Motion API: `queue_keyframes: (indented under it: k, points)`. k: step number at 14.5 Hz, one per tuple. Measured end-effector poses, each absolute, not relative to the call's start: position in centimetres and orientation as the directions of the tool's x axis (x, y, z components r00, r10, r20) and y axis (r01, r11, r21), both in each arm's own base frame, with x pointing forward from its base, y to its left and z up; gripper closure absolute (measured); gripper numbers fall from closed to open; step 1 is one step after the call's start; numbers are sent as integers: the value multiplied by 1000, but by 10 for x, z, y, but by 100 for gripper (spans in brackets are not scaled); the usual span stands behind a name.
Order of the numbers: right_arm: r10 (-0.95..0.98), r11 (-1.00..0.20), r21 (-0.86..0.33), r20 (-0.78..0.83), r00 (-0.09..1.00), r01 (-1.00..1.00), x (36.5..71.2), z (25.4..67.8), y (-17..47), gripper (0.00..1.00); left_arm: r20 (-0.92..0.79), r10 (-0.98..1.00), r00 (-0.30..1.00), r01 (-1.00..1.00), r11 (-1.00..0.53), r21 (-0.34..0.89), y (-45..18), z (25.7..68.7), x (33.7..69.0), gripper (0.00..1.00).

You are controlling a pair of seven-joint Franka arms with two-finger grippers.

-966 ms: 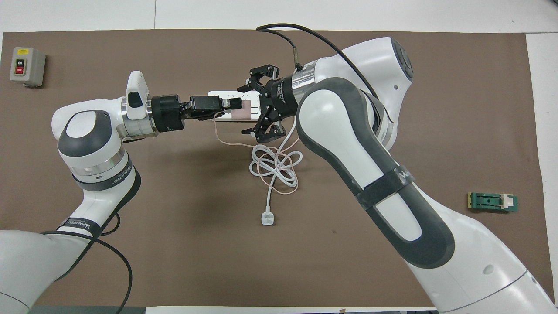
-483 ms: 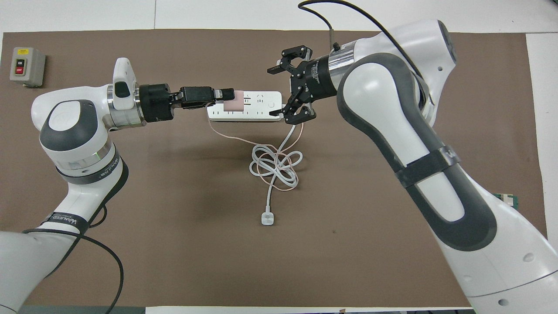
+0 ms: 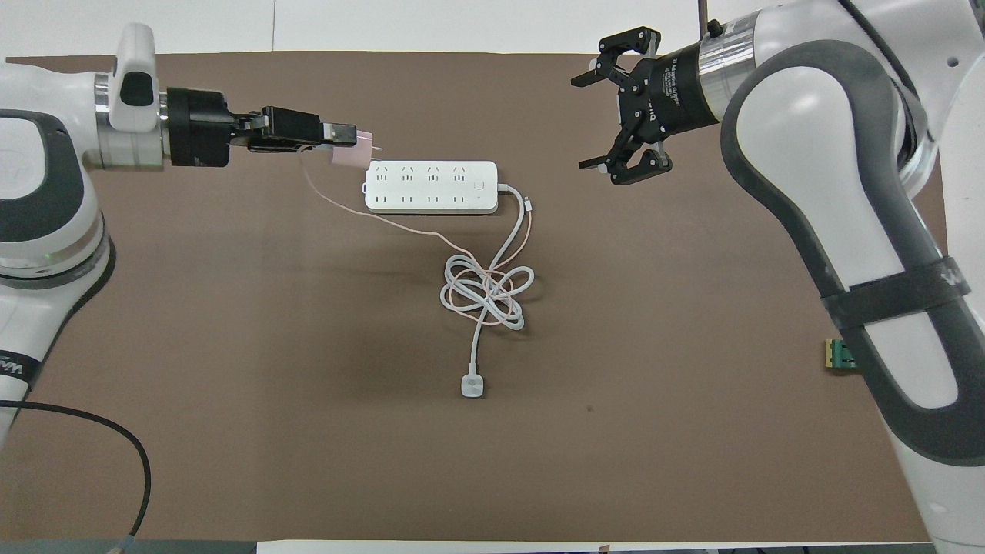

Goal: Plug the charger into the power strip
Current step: 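Lift the charger with the left gripper while the right gripper withdraws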

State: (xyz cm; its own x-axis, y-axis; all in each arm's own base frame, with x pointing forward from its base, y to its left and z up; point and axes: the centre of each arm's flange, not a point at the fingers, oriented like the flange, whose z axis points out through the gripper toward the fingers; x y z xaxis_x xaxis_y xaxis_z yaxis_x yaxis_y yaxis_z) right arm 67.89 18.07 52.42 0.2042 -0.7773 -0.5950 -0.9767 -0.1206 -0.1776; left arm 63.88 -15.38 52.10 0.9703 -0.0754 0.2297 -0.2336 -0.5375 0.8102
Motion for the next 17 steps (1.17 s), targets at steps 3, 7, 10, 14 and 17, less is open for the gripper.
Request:
queue_keyframes:
  k: [3, 7, 10, 14, 17]
  points:
    - [-787, -316, -221, -482, 385, -923, 670, 536, 130, 0, 188, -131, 973, -228, -655, 720, -142, 550, 632, 71]
    - [-617, -708, -218, -272, 738, -672, 653, 543, 82, 0, 31, -172, 985, -159, -812, 562, -124, 549, 618, 71]
    - [-426, -877, -175, -147, 893, -447, 648, 549, 52, 0, -48, -169, 985, -128, -880, 458, -107, 544, 613, 71]
    - [-189, -976, -95, -77, 979, -196, 635, 567, 17, 0, -71, -147, 987, -107, -909, 402, -107, 547, 610, 71]
    - [-96, -994, -37, -76, 993, -99, 618, 586, -3, 0, -73, -140, 987, -106, -929, 355, -100, 546, 610, 71]
